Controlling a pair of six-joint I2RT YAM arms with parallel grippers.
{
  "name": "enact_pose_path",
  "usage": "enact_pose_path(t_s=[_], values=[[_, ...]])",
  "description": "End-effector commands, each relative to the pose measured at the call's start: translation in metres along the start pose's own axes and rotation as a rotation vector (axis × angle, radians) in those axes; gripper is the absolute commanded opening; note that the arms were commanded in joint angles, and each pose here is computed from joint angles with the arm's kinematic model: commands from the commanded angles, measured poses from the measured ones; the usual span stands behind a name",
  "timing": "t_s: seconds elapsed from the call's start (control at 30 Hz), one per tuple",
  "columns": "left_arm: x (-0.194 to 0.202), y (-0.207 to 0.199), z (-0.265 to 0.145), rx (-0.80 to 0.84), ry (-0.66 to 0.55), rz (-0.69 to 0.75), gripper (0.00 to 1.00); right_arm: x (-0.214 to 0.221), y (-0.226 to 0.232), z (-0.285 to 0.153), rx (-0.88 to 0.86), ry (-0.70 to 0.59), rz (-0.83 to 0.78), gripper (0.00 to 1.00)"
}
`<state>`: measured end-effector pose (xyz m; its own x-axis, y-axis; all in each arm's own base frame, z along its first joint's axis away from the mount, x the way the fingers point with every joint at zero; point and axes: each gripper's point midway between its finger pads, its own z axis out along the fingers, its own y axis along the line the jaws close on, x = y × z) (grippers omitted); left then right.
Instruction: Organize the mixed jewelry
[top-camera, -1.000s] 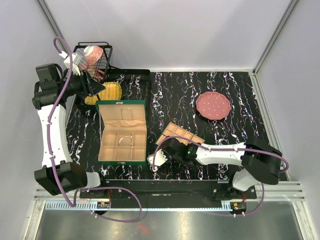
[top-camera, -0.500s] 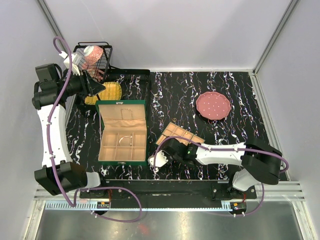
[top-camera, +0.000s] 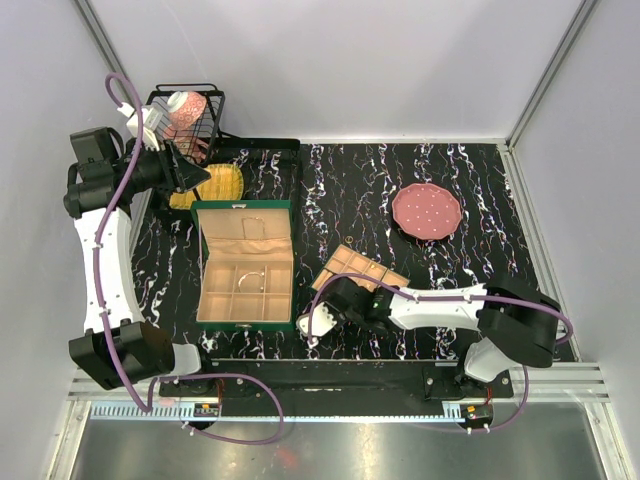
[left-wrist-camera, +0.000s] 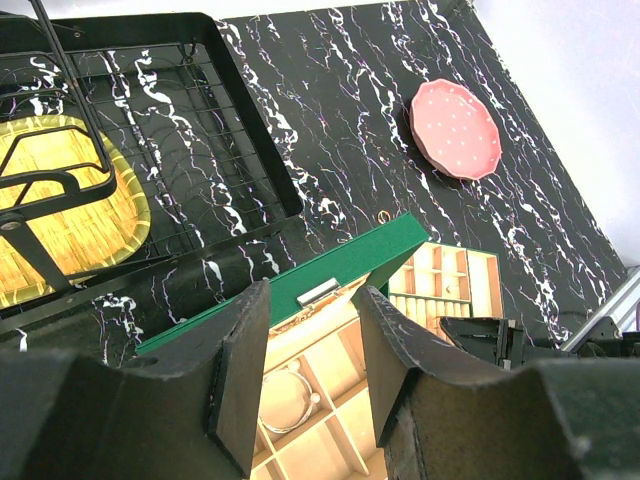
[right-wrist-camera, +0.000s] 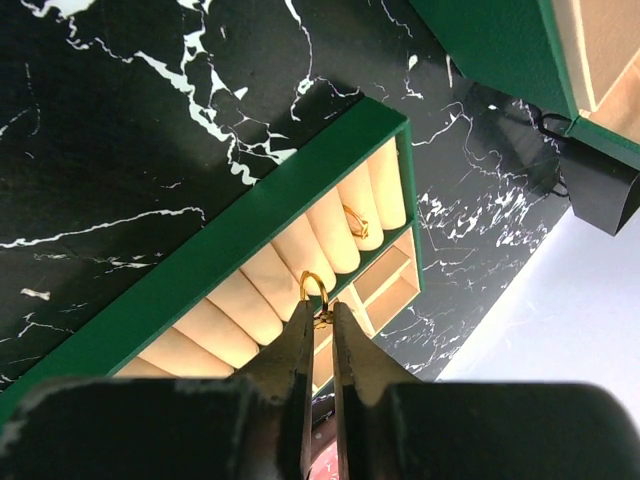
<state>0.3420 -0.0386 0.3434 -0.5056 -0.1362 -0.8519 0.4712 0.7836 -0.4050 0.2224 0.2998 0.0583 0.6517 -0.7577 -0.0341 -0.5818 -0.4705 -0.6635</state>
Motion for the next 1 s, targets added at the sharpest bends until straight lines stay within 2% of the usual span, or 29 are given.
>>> enact_pose_path(t_s=[0.0,0.97], values=[[-0.007,-0.003,-0.002,0.026,-0.022,0.016,0.43,-0.003,0.003,0.002,-0.027,-0.001,-0.098,0.0],[-0.01,-0.005,-0.001,0.052,-0.027,-0.051,0.43,0.005,0.017,0.023,-0.075,0.041,-0.339,0.0]])
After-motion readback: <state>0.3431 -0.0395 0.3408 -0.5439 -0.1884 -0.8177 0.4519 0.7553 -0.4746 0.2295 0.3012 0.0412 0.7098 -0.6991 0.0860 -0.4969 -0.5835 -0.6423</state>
